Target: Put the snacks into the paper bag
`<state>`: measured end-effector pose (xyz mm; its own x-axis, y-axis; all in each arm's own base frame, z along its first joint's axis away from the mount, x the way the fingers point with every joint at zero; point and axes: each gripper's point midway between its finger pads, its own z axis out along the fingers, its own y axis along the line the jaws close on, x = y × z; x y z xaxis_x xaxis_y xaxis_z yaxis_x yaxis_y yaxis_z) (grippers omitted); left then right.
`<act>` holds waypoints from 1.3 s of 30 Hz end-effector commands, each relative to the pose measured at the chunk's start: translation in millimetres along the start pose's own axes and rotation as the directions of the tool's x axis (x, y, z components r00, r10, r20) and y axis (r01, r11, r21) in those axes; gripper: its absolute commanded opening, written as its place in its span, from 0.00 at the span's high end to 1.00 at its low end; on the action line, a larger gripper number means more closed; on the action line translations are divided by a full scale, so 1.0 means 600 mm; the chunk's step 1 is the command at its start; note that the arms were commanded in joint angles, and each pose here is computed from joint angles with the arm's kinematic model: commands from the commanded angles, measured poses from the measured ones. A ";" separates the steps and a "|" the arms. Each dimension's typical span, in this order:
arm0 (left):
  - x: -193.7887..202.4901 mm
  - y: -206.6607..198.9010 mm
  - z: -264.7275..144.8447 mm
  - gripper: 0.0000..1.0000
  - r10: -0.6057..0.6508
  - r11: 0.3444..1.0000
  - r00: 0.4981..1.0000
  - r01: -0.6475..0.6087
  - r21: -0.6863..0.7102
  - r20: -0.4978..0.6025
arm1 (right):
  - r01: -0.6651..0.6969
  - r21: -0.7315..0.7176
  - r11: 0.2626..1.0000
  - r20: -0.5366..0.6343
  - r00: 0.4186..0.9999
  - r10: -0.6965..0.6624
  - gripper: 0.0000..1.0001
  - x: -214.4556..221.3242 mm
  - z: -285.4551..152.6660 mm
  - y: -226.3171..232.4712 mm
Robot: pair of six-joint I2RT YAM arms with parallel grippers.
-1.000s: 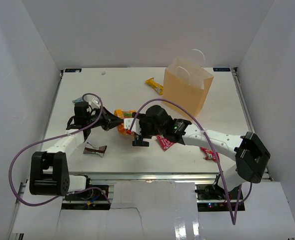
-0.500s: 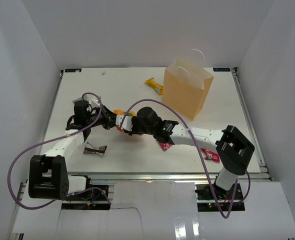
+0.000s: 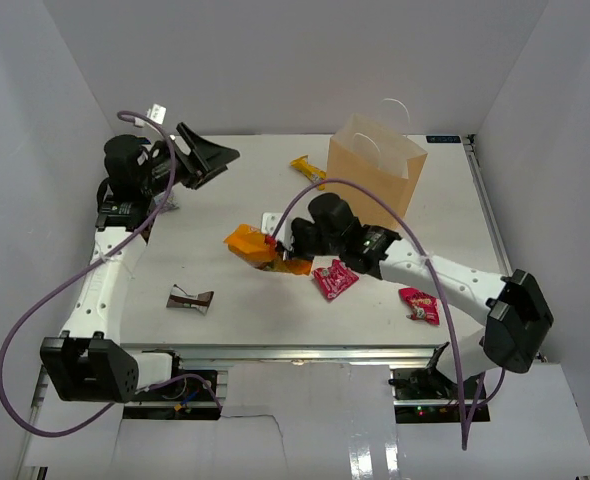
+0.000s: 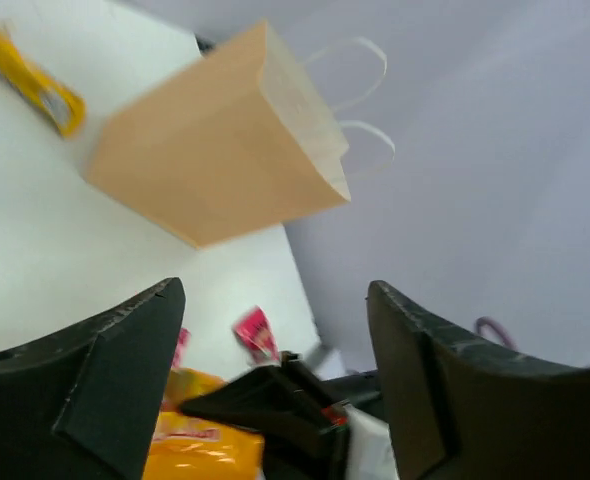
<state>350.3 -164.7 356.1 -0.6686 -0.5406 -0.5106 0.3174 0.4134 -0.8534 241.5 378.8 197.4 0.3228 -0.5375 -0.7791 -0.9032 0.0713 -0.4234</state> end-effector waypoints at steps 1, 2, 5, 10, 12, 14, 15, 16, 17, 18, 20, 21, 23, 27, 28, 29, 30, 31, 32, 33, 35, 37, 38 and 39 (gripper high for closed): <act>-0.061 -0.011 -0.037 0.10 0.184 0.975 0.972 -0.161 -0.156 0.149 | -0.015 0.122 0.992 0.340 0.940 -0.028 0.92 -0.184 -0.136 -0.141; -0.068 -0.020 -0.053 0.02 0.226 0.964 0.957 -0.193 -0.183 0.183 | -0.049 0.164 0.985 0.358 0.934 -0.013 0.92 -0.183 -0.172 -0.188; -0.058 -0.001 -0.087 0.02 0.239 0.947 0.942 -0.173 -0.269 0.235 | -0.106 0.250 0.962 0.462 0.887 -0.022 0.92 -0.244 -0.283 -0.275; 0.043 0.124 -0.118 0.02 0.036 0.913 0.970 0.066 -0.403 0.240 | -0.142 0.431 0.891 0.510 0.853 -0.110 0.92 -0.301 -0.425 -0.364; 0.073 0.155 -0.137 0.02 -0.059 0.878 0.955 0.189 -0.440 0.292 | -0.158 0.501 0.851 0.479 0.869 -0.121 0.92 -0.278 -0.457 -0.400; 0.115 0.203 -0.148 0.02 -0.140 0.830 0.942 0.280 -0.483 0.306 | -0.162 0.556 0.815 0.442 0.888 -0.125 0.92 -0.249 -0.485 -0.430; 0.131 0.215 -0.154 0.02 -0.174 0.811 0.933 0.317 -0.492 0.314 | -0.160 0.573 0.804 0.426 0.896 -0.125 0.92 -0.236 -0.490 -0.439; 0.141 0.216 -0.160 0.02 -0.204 0.803 0.920 0.353 -0.481 0.334 | -0.160 0.582 0.798 0.412 0.903 -0.119 0.92 -0.222 -0.493 -0.446; 0.157 0.235 -0.165 0.02 -0.223 0.782 0.914 0.375 -0.499 0.338 | -0.158 0.605 0.780 0.386 0.915 -0.115 0.92 -0.200 -0.505 -0.461; 0.167 0.244 -0.172 0.02 -0.233 0.762 0.908 0.393 -0.515 0.348 | -0.157 0.600 0.785 0.378 0.920 -0.105 0.92 -0.186 -0.502 -0.465; 0.178 0.254 -0.183 0.02 -0.248 0.739 0.893 0.426 -0.523 0.376 | -0.152 0.602 0.784 0.348 0.934 -0.087 0.92 -0.149 -0.501 -0.474; 0.183 0.263 -0.191 0.02 -0.249 0.716 0.886 0.441 -0.541 0.391 | -0.147 0.594 0.791 0.340 0.937 -0.081 0.92 -0.138 -0.494 -0.474; 0.189 0.274 -0.201 0.02 -0.267 0.679 0.863 0.484 -0.552 0.428 | -0.144 0.590 0.794 0.315 0.947 -0.062 0.92 -0.108 -0.481 -0.476; 0.216 0.310 -0.225 0.02 -0.302 0.546 0.829 0.555 -0.627 0.471 | -0.155 0.573 0.805 0.269 0.963 -0.007 0.92 -0.041 -0.447 -0.480; 0.218 0.318 -0.231 0.02 -0.297 0.517 0.822 0.566 -0.642 0.485 | -0.159 0.570 0.806 0.265 0.964 0.003 0.92 -0.032 -0.443 -0.481; 0.224 0.328 -0.234 0.02 -0.306 0.482 0.814 0.580 -0.657 0.493 | -0.162 0.561 0.812 0.264 0.965 0.010 0.92 -0.024 -0.439 -0.481; 0.231 0.333 -0.240 0.02 -0.312 0.451 0.810 0.586 -0.673 0.497 | -0.172 0.551 0.816 0.258 0.966 0.030 0.91 -0.008 -0.430 -0.481; 0.235 0.340 -0.244 0.02 -0.312 0.427 0.806 0.592 -0.684 0.503 | -0.179 0.548 0.817 0.255 0.966 0.040 0.89 0.000 -0.427 -0.481; 0.239 0.343 -0.245 0.02 -0.320 0.409 0.801 0.598 -0.689 0.505 | -0.183 0.542 0.820 0.253 0.966 0.049 0.87 0.006 -0.423 -0.479; 0.250 0.351 -0.249 0.02 -0.339 0.367 0.790 0.611 -0.701 0.510 | -0.184 0.534 0.825 0.250 0.967 0.055 0.84 0.012 -0.419 -0.476; 0.257 0.357 -0.250 0.02 -0.349 0.342 0.787 0.612 -0.713 0.508 | -0.189 0.527 0.829 0.245 0.967 0.065 0.65 0.016 -0.416 -0.471; 0.260 0.373 -0.257 0.02 -0.332 0.298 0.784 0.615 -0.730 0.525 | -0.191 0.536 0.823 0.243 0.968 0.066 0.37 0.015 -0.423 -0.471; 0.261 0.379 -0.258 0.02 -0.328 0.284 0.781 0.617 -0.734 0.531 | -0.204 0.544 0.814 0.250 0.965 0.076 0.28 0.012 -0.429 -0.472; 0.262 0.384 -0.259 0.02 -0.328 0.269 0.778 0.620 -0.737 0.536 | -0.213 0.550 0.808 0.259 0.963 0.078 0.18 0.005 -0.437 -0.471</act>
<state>215.7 -52.0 100.5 -0.3478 -0.9226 -0.1672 -0.7677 0.3826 -0.5141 437.3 140.1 376.4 0.1524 -0.3179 -0.9358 -0.7062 0.6274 -0.3281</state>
